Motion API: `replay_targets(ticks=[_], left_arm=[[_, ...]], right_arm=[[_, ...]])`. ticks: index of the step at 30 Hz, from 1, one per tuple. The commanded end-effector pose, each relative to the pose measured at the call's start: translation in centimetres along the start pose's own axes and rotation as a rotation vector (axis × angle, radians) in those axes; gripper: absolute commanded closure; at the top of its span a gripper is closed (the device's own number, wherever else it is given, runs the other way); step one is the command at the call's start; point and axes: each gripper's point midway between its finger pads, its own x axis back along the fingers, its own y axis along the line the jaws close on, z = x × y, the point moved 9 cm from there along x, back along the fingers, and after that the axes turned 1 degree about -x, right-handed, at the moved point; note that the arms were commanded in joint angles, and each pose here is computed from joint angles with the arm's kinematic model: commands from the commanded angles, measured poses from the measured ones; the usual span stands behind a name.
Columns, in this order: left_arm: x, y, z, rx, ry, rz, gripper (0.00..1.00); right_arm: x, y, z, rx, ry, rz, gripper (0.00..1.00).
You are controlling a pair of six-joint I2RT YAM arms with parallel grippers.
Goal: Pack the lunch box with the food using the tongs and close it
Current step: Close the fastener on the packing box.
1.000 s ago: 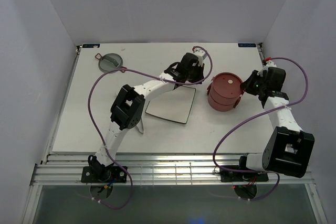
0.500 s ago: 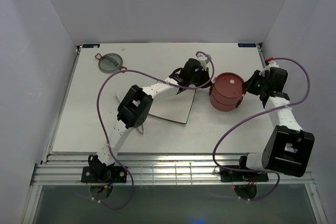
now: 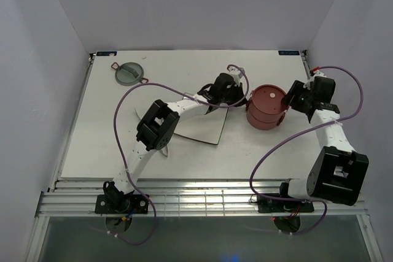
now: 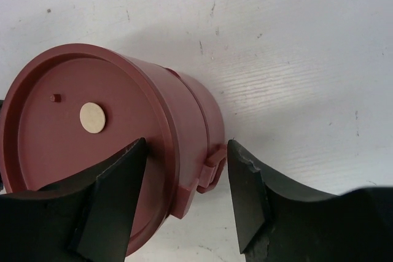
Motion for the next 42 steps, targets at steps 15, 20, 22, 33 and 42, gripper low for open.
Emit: replay_targets(ticks=[15, 20, 22, 33, 42], left_arm=[[2.9, -0.4, -2.3, -0.042, -0.002, -0.011, 1.00], [2.8, -0.7, -3.3, -0.045, -0.064, 0.000, 1.00], [2.7, -0.8, -3.6, -0.040, -0.084, -0.002, 1.00], [2.9, -0.3, -5.5, -0.121, -0.156, -0.100, 1.00], [0.4, -0.9, -2.9, -0.083, -0.114, 0.014, 1.00]], right_arm=[[2.8, 6.7, -3.2, 0.203, 0.072, -0.170, 0.71], [0.6, 6.6, -0.8, 0.218, 0.148, -0.199, 0.85], [-0.1, 6.3, 0.3, 0.216, 0.186, -0.194, 0.87], [-0.8, 5.3, 2.2, 0.208, 0.246, -0.141, 0.92], [-1.9, 5.1, 3.4, 0.199, 0.291, -0.135, 0.92]])
